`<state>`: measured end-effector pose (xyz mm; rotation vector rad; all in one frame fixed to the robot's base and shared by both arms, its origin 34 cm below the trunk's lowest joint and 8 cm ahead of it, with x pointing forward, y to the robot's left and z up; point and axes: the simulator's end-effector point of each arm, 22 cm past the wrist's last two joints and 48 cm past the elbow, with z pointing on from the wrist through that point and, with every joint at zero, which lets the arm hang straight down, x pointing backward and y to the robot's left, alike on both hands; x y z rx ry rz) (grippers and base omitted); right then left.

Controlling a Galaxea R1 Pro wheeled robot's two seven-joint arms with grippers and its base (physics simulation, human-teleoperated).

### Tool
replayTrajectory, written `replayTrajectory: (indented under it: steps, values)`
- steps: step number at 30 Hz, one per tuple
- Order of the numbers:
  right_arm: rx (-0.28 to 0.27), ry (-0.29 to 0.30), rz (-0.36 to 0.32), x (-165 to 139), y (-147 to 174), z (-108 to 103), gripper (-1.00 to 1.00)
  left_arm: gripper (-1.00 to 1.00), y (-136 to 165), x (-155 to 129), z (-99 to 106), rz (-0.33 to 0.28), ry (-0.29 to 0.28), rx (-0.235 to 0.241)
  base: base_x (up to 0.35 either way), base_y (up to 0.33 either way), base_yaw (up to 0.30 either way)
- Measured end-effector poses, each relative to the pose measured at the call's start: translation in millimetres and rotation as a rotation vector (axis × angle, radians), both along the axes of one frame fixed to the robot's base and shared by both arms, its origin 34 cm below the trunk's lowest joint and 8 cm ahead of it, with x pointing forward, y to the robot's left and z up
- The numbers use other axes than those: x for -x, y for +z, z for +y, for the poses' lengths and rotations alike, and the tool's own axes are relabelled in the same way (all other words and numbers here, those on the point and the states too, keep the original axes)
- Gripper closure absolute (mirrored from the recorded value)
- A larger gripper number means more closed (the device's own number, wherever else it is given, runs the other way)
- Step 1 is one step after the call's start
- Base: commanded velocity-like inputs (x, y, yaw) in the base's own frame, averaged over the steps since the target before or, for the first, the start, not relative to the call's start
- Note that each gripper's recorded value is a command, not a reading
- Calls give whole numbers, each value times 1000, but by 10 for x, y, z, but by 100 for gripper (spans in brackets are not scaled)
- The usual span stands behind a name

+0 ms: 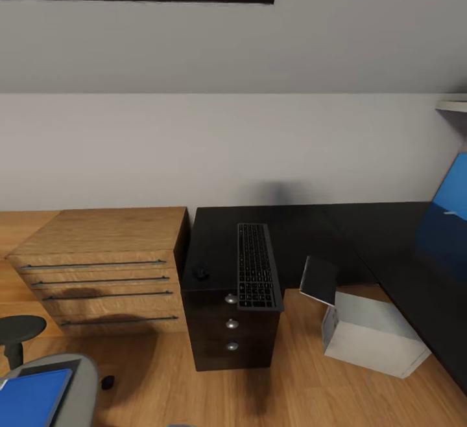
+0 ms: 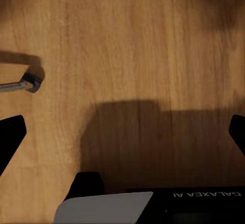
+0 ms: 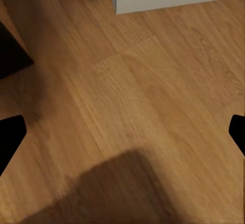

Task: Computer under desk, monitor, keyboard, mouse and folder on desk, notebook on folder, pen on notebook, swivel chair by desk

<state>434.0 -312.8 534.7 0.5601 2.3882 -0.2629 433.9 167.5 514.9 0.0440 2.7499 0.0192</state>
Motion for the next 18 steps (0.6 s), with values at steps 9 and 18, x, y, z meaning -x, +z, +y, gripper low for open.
replayTrajectory:
  steps: [9,18]
  values:
    - [-19,4,47,198,39,99,-100,-100,131,12,35,3,1,-7,0,0,0]
    - [-41,13,57,242,145,262,-100,-100,253,36,69,12,33,-2,0,-193,64]
